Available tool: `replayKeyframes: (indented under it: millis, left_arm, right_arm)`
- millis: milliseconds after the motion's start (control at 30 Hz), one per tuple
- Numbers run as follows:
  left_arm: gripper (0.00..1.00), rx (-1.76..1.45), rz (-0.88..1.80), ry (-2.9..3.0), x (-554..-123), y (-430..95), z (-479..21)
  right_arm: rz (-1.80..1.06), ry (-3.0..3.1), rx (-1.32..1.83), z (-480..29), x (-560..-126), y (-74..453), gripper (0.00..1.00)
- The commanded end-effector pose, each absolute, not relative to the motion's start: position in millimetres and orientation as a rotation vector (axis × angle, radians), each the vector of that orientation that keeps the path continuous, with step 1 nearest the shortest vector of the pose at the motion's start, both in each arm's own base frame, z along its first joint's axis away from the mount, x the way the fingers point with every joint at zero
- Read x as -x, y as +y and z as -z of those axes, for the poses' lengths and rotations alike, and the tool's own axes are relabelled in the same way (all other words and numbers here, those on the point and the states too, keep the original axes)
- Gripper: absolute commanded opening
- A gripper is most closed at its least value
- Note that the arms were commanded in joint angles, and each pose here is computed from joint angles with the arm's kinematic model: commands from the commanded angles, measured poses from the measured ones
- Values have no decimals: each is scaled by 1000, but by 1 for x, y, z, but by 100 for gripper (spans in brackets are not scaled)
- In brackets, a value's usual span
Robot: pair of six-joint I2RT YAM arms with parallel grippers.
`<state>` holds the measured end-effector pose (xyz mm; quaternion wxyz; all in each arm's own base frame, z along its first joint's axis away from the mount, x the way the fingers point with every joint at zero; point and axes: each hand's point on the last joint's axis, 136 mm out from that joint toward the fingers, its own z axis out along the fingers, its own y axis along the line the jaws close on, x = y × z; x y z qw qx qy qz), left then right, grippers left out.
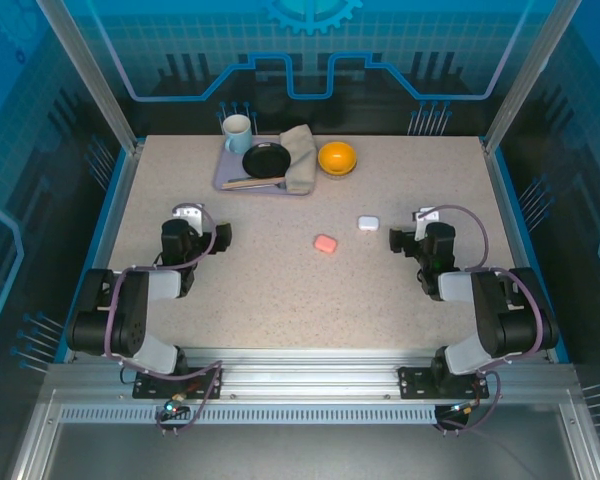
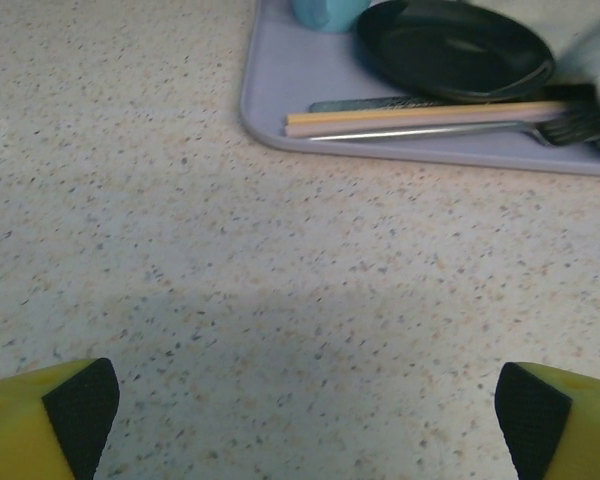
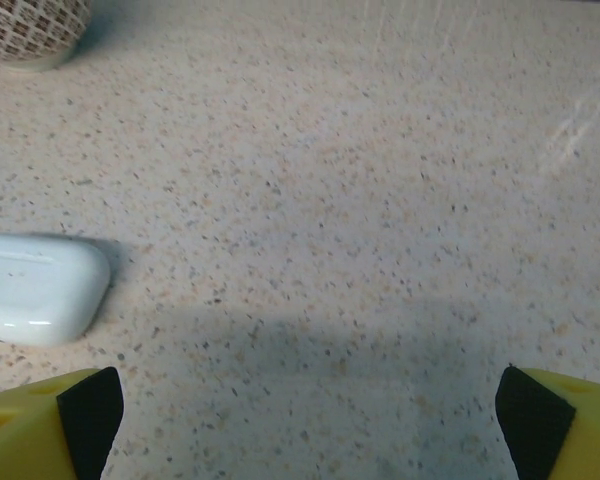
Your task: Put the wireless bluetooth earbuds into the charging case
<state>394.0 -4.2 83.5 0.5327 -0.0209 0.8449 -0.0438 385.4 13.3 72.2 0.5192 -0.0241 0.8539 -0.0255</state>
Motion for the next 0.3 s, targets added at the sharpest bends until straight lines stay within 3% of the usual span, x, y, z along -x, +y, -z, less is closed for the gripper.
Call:
replayKeyframes:
  millis: [0,267]
  left_arm:
    - [99,42,155,1974,-396,-10,-90]
    - [99,51,147,1975,-396,-9,-90]
  right_arm:
    - [39,1967,113,-94,-397,24,100]
    - [-14,1970,130,-94,-397,26,100]
